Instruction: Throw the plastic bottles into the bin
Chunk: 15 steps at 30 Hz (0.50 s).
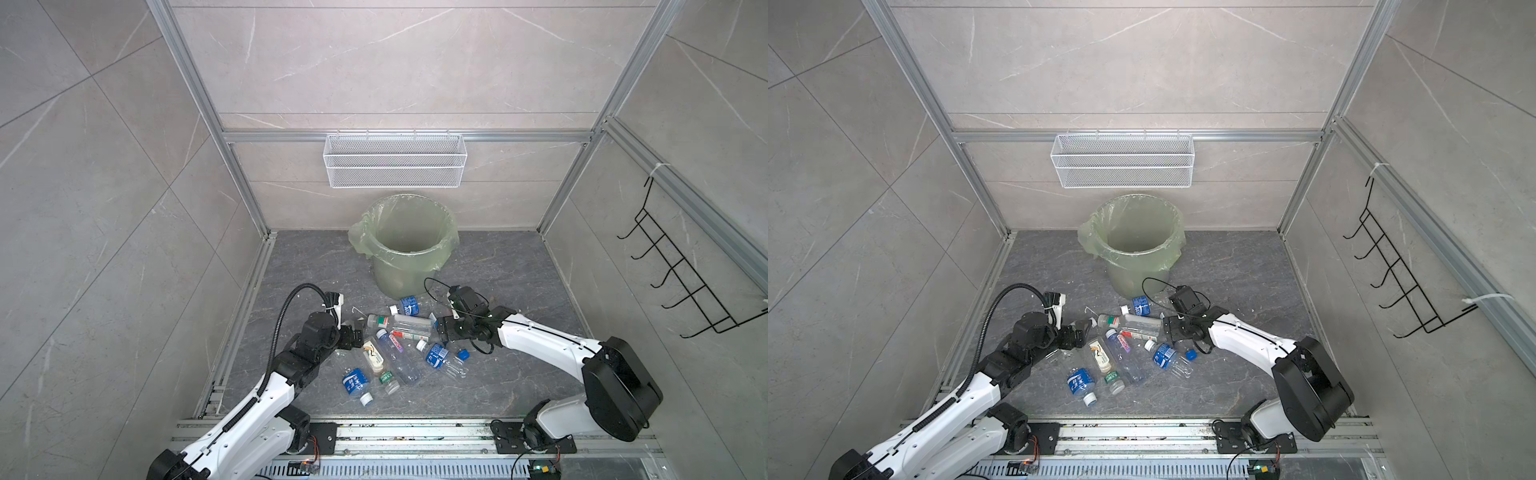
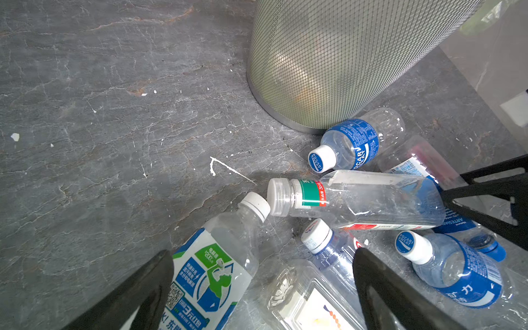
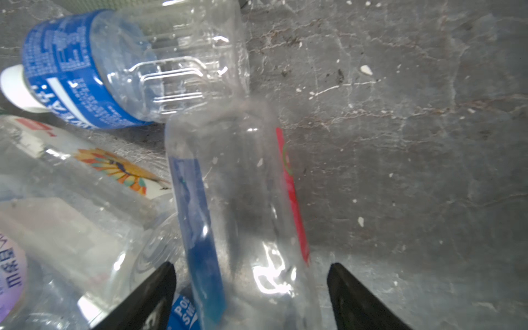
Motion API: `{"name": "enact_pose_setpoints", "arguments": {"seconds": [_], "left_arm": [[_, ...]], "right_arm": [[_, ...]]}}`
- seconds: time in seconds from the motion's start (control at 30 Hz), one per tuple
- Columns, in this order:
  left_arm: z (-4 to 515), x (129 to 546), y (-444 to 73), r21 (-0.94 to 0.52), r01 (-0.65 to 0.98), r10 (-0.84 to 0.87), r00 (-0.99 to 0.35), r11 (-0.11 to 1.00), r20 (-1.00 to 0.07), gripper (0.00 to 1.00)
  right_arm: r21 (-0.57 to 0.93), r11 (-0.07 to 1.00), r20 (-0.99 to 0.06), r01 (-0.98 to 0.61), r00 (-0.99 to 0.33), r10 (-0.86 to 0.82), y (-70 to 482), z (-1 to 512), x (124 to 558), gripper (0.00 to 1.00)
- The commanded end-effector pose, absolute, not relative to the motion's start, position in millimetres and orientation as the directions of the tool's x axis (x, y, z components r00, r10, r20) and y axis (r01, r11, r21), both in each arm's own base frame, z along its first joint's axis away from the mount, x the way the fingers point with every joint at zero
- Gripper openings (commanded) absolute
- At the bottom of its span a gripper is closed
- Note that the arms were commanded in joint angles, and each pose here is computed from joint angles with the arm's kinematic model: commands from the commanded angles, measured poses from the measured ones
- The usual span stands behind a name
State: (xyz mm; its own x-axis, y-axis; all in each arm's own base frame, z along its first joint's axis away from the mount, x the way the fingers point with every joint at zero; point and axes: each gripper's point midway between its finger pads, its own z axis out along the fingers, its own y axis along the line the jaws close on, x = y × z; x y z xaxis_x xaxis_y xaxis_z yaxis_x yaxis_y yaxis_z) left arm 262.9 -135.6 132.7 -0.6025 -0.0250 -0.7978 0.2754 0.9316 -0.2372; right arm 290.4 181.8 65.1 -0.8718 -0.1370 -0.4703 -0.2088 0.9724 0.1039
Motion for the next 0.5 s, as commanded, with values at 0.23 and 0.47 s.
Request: {"name": "enact_pose_setpoints", "arguments": {"seconds": [0.23, 0.47], "left_arm": [[131.3, 267.0, -143.8, -0.220, 0.340, 0.009, -0.559, 0.915, -0.829, 1.00], [128.2, 264.4, -147.1, -0.234, 0.360, 0.005, -0.554, 0.903, -0.832, 1.00]], "right_arm": [[-0.012, 0.984, -0.447, -0.177, -0.879, -0.163, 166.4, 62.0, 295.2, 0.84], [-0.063, 0.988, -0.441, -0.141, -0.884, -0.155, 157.1, 59.2, 298.0, 0.84]]}}
